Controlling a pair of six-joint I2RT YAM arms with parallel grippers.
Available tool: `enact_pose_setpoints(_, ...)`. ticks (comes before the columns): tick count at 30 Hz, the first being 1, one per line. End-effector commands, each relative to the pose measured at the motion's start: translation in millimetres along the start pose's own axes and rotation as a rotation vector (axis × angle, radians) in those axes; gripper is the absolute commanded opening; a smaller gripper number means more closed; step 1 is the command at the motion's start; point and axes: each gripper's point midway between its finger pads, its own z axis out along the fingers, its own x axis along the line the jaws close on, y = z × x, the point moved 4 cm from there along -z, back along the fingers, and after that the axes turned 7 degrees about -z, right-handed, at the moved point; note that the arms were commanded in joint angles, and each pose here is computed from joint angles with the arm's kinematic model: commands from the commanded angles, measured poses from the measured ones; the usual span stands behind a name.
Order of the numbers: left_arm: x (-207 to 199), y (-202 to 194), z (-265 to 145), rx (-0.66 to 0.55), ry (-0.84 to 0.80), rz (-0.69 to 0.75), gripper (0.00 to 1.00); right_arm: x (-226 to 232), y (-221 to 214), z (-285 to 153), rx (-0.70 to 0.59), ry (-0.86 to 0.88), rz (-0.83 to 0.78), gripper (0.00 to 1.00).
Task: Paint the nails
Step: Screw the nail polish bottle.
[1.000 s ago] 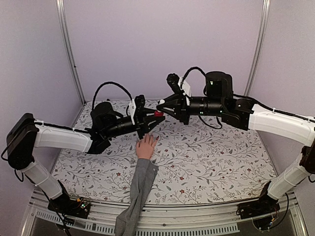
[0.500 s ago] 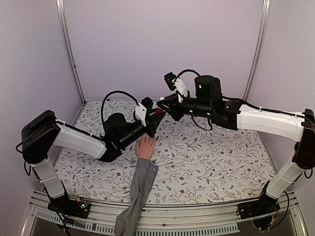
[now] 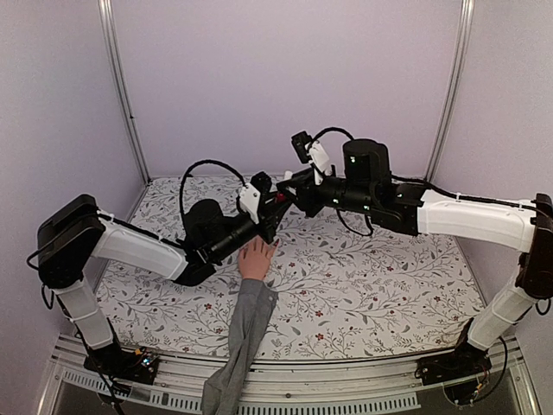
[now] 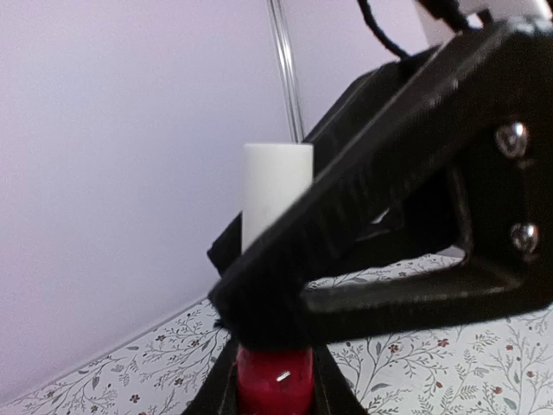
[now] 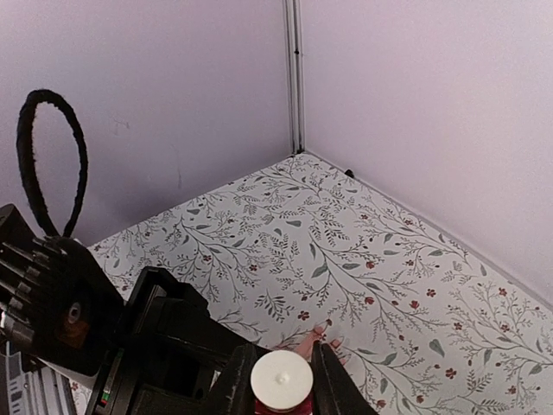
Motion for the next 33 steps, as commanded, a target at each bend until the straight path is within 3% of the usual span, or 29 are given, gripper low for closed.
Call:
enact_pose_setpoints(1, -16, 40, -10, -0.100, -0.114, 0.007, 0.00, 8, 1, -10, -0.004, 0.025, -0.045, 0.28)
enact_pose_setpoints(6, -20, 42, -16, -0.083, -0.189, -0.006, 0.00, 7, 10, -26, -0.047, 0.073, -0.079, 0.48)
enact_pose_setpoints(12, -24, 47, -30, -0.065, -0.389, -0.058, 0.00, 27, 14, -52, -0.108, 0.224, -0.185, 0.67)
enact_pose_setpoints(19, -43, 52, -53, -0.002, -0.730, -0.046, 0.00, 56, 18, -83, -0.156, 0.442, -0.295, 0.67)
enact_pose_setpoints(25, -62, 52, -69, 0.036, -0.955, -0.055, 0.00, 72, 18, -98, -0.164, 0.587, -0.393, 0.61)
enact_pose_setpoints(33, -72, 49, -69, 0.077, -1.086, -0.121, 0.00, 87, 20, -99, -0.160, 0.678, -0.425, 0.59)
